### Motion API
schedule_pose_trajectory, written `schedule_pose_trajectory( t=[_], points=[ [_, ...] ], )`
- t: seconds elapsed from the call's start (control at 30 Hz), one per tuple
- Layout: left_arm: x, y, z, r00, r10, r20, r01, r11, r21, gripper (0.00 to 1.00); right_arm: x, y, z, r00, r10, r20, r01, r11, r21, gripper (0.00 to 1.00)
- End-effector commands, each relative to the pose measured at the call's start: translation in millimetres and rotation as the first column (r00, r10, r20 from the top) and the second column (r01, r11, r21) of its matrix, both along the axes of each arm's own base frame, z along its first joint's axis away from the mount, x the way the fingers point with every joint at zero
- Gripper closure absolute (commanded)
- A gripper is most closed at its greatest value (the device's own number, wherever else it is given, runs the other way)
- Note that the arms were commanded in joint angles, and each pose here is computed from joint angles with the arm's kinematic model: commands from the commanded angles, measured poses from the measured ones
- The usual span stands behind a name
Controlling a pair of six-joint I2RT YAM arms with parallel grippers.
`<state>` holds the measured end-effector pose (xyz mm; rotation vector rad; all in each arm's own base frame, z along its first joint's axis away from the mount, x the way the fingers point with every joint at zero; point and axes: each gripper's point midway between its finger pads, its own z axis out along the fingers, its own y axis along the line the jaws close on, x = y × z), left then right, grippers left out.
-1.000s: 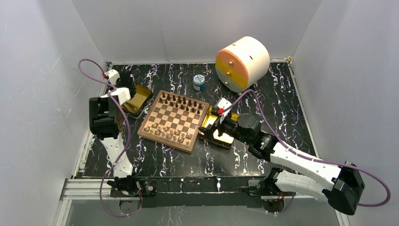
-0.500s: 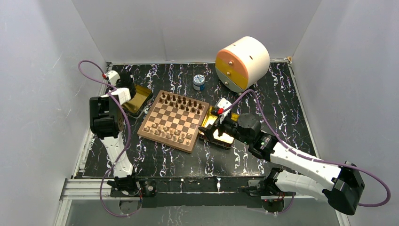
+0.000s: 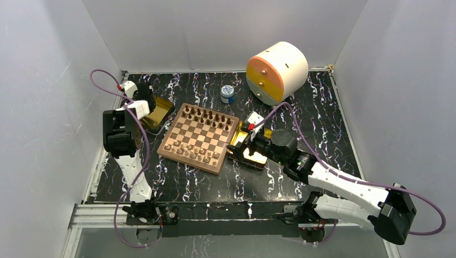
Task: Set up the chess pieces on the board
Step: Pick up the chess piece from the storage box, then place the chess piece on the chessboard.
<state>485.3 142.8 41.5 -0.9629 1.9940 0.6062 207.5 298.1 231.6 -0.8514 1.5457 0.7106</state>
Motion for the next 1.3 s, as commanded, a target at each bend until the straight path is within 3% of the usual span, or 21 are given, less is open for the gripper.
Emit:
schedule_pose_trajectory(
  t=[0.0, 0.63, 1.03, 1.27],
  points=[
    [6, 1, 32, 0.998, 0.005, 0.068, -0.005, 1.000, -0.008, 0.97, 5, 3, 21, 0.999, -0.010, 0.050, 0.007, 0.998, 0.058, 0.01],
    [-4, -38, 59, 0.985, -0.163, 0.056, 0.169, 0.979, -0.113, 0.98, 4, 7, 21, 0.999, 0.002, 0.045, -0.005, 0.998, 0.068, 0.01],
    [-32, -82, 97, 0.934, -0.352, 0.066, 0.358, 0.921, -0.156, 0.97, -2, -3, 31, 1.000, -0.017, 0.012, 0.016, 0.996, 0.092, 0.01],
    [-68, -134, 110, 0.870, -0.489, 0.062, 0.492, 0.855, -0.165, 0.97, -6, -6, 33, 1.000, -0.011, -0.003, 0.012, 0.997, 0.077, 0.01]
  ],
)
